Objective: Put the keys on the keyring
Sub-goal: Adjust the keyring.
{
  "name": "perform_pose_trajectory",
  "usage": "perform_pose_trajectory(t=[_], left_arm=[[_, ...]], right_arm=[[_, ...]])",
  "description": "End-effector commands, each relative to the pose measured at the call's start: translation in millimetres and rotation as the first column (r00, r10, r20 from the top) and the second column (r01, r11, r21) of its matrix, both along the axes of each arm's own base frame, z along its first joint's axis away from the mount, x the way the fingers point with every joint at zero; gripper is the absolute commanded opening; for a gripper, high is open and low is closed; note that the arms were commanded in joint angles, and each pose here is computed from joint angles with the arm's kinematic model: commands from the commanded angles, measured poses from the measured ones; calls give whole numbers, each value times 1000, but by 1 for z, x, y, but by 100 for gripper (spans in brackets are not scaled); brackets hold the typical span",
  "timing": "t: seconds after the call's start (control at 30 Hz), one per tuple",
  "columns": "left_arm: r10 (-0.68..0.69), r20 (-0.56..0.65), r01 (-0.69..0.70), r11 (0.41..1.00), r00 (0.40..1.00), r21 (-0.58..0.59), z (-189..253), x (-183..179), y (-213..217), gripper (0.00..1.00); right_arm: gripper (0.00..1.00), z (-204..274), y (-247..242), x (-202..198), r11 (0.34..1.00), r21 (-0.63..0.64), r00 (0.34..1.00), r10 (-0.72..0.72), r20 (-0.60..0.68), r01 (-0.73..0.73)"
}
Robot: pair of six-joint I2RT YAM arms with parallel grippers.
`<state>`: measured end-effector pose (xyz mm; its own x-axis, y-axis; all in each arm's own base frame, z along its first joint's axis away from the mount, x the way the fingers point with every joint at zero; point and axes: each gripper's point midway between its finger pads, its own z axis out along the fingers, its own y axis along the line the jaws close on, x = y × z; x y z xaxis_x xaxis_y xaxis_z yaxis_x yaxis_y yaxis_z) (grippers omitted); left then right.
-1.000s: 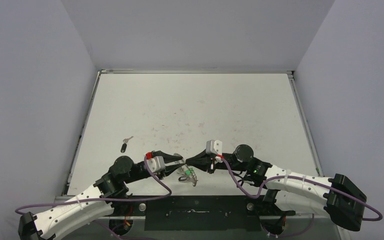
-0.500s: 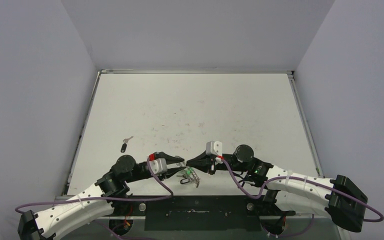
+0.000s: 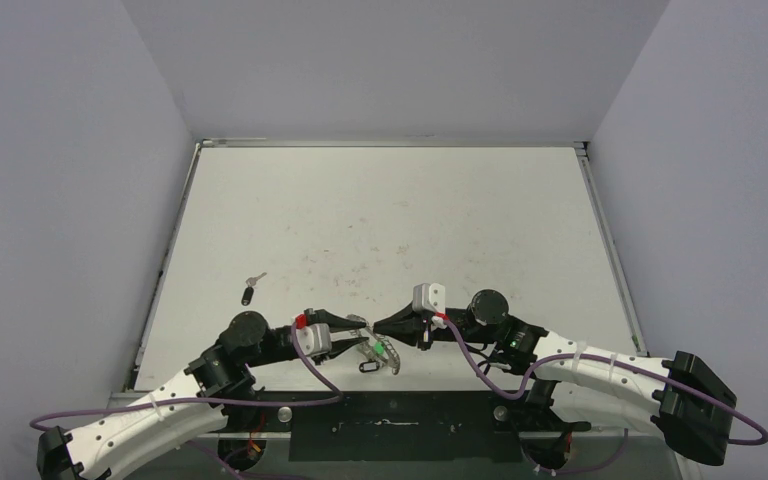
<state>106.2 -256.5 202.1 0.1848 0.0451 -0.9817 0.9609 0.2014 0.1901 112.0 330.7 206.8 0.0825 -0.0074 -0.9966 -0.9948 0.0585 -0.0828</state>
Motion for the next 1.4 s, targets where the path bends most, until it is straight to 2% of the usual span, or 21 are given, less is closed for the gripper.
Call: perform_pose_trajectory(t=[0.0,0.33,0.5,0.77,0.93,1.23,1.3,1.37], left_arm=[[-13,46,16,999,999,-47,25,-1,-3,24],[32,64,-29,999,997,-45,27,10,-4,20],[53,67,-49,997,996,-52,30,14,-4,24],[46,88,-41,998,995,-55,33,16,-8,22],[37,102,-30,998,994,-63,36,15,-9,0],[29,112,-21,997,993,-71,37,11,-6,0],[26,110,-19,998,994,-67,36,10,-6,13],[23,108,-17,998,994,-59,33,10,-6,21]], right_arm=[[0,45,3,-2,992,122,997,17,82,-27],[0,44,4,-5,992,115,996,38,75,-46],[0,44,4,-6,992,115,996,44,76,-53],[0,42,4,-6,993,106,996,48,74,-56],[0,41,4,-5,994,98,996,41,78,-48],[0,39,4,-2,995,89,996,30,86,-38],[0,40,3,-2,995,91,996,29,86,-37],[0,41,3,-2,995,92,996,28,89,-36]])
